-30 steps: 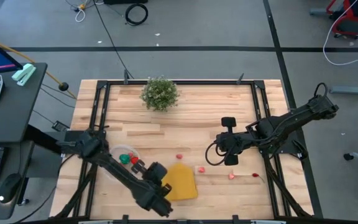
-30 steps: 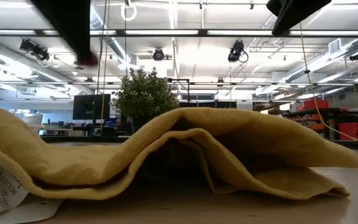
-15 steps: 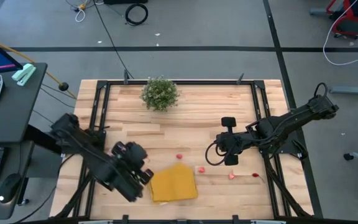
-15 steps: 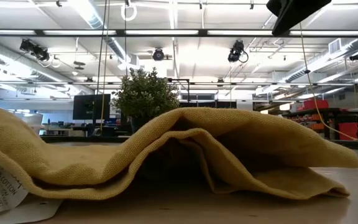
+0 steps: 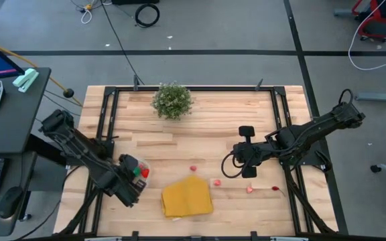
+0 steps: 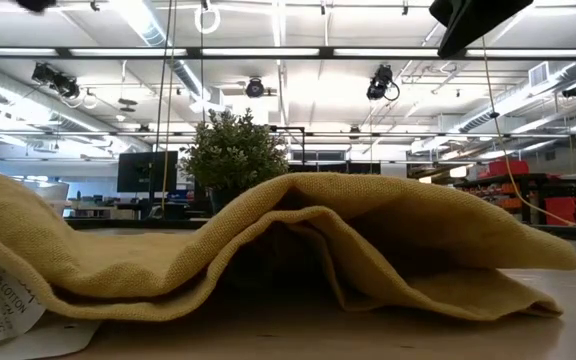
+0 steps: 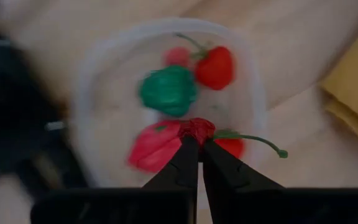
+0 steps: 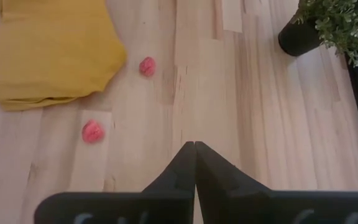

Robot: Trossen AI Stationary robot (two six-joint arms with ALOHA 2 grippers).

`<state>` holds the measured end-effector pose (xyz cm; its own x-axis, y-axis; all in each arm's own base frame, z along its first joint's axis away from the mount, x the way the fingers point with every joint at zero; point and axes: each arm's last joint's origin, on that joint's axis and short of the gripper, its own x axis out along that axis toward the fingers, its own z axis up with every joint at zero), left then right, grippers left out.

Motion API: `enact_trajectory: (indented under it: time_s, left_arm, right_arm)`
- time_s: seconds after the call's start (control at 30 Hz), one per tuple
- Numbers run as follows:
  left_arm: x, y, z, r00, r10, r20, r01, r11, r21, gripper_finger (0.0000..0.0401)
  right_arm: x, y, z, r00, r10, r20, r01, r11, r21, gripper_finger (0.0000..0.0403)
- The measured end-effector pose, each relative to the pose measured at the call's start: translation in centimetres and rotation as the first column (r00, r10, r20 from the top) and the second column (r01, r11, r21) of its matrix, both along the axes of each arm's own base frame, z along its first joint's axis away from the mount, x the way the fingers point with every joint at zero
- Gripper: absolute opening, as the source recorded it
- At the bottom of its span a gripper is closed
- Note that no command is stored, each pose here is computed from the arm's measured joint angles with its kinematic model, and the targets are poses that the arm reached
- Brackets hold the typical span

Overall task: Pick and placing Produce into tupperware
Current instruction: Put the cherry into the transparent bin, then put the peach into the transparent bin

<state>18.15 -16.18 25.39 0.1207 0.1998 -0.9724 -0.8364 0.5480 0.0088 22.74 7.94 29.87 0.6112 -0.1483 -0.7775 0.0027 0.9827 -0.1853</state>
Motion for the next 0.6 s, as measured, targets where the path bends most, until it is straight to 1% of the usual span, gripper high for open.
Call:
enact_trajectory:
  time_s: [0.07, 0.17, 0.27, 0.33, 0.4, 0.47, 0.6]
  left_arm:
    - [0.2, -0.2, -1.4, 0.999, -0.030, 0.031, 0.031, 0.999, -0.028, 0.0021]
    - [0.3, -0.3, -3.4, 0.994, -0.090, 0.058, 0.093, 0.995, -0.048, 0.0038]
    - [-0.1, 0.1, -5.0, 0.991, -0.125, 0.039, 0.126, 0.991, -0.032, 0.0066]
    - [-0.4, 0.5, -5.8, 0.992, -0.126, 0.012, 0.126, 0.992, -0.014, 0.0087]
    - [-0.6, 0.6, -6.0, 0.992, -0.126, 0.005, 0.126, 0.992, -0.008, 0.0109]
    - [-0.5, 0.6, -6.0, 0.992, -0.124, 0.006, 0.124, 0.992, -0.009, 0.0128]
    - [0.2, 0.5, -4.9, 0.991, -0.133, 0.032, 0.134, 0.991, -0.026, 0.0161]
  right_arm:
    - [0.0, 0.0, 0.0, 1.000, -0.003, 0.001, 0.003, 1.000, 0.002, 0.0012]
    - [0.0, 0.0, 0.0, 1.000, -0.004, 0.002, 0.004, 1.000, 0.003, 0.0012]
    - [0.0, -0.1, 0.0, 0.999, -0.047, 0.017, 0.047, 0.999, 0.008, 0.0013]
    - [0.0, -0.1, 0.1, 0.997, -0.072, 0.025, 0.071, 0.997, 0.020, 0.0013]
    - [0.0, -0.1, 0.0, 0.998, -0.061, 0.020, 0.060, 0.998, 0.011, 0.0014]
    - [0.0, 0.0, 0.0, 1.000, -0.026, 0.008, 0.025, 1.000, 0.008, 0.0016]
    - [0.0, -0.1, 0.0, 1.000, -0.004, 0.001, 0.004, 1.000, 0.000, 0.0037]
